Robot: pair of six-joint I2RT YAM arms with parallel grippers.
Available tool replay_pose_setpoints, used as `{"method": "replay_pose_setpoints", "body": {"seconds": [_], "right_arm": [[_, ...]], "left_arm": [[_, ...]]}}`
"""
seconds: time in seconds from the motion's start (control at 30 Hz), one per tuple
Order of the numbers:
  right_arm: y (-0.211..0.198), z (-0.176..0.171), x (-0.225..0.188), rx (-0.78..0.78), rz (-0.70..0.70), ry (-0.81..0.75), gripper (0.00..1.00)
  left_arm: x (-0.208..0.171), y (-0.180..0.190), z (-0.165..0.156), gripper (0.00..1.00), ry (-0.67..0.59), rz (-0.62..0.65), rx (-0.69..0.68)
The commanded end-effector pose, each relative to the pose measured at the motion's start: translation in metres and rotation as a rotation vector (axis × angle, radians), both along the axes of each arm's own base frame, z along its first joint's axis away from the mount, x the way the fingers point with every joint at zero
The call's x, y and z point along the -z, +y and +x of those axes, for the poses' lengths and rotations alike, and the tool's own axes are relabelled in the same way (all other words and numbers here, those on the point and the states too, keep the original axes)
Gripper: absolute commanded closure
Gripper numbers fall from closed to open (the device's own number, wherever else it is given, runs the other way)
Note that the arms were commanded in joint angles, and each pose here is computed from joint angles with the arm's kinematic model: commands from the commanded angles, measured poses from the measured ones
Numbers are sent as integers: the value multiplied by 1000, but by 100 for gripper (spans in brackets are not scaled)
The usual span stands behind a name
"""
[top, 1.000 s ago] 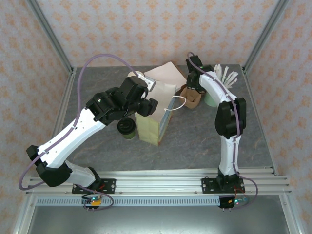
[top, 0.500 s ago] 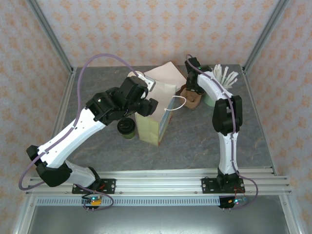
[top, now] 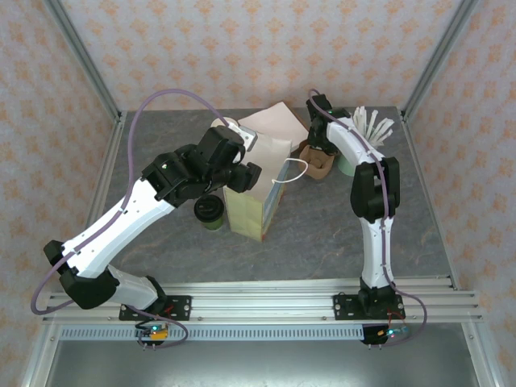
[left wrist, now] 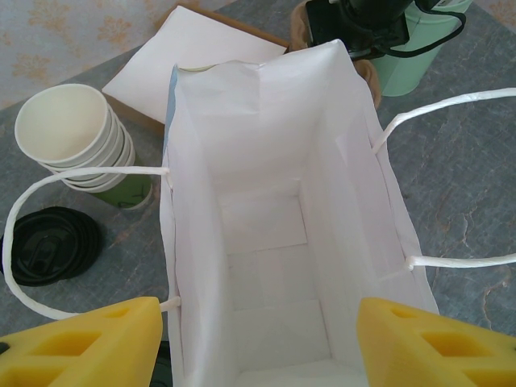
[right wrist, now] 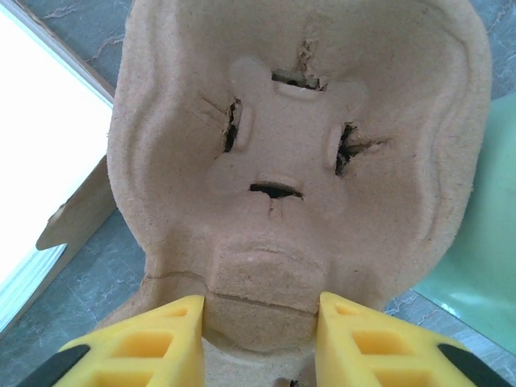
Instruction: Pack the takeout coffee
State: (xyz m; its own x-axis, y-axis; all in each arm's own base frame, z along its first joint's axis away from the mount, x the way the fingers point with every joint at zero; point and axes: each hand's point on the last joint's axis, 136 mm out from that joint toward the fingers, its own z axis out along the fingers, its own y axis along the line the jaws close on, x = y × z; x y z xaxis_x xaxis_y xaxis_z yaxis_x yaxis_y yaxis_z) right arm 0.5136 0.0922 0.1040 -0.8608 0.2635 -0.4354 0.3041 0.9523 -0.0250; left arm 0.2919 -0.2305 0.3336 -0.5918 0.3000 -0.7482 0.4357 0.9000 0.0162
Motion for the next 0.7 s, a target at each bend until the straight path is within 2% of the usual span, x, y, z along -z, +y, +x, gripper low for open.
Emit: {"method": "replay_pose_setpoints", "body": {"seconds": [0.0, 0.23, 0.47, 0.67], "right_arm": [[-8, -8, 9, 16, -1, 31, 72], [1, -26, -12, -43, 72, -6, 78], [-4, -52, -13, -116, 41, 31, 79], [-3, -62, -10, -145, 50, 54, 78]], "left_arm": [[-11, 7, 1, 34, -39, -13, -2], [-11, 9, -1, 34, -40, -19, -5], [-8, 6, 0, 34, -31, -15, 4], [-8, 4, 3, 34, -30, -11, 6]]}}
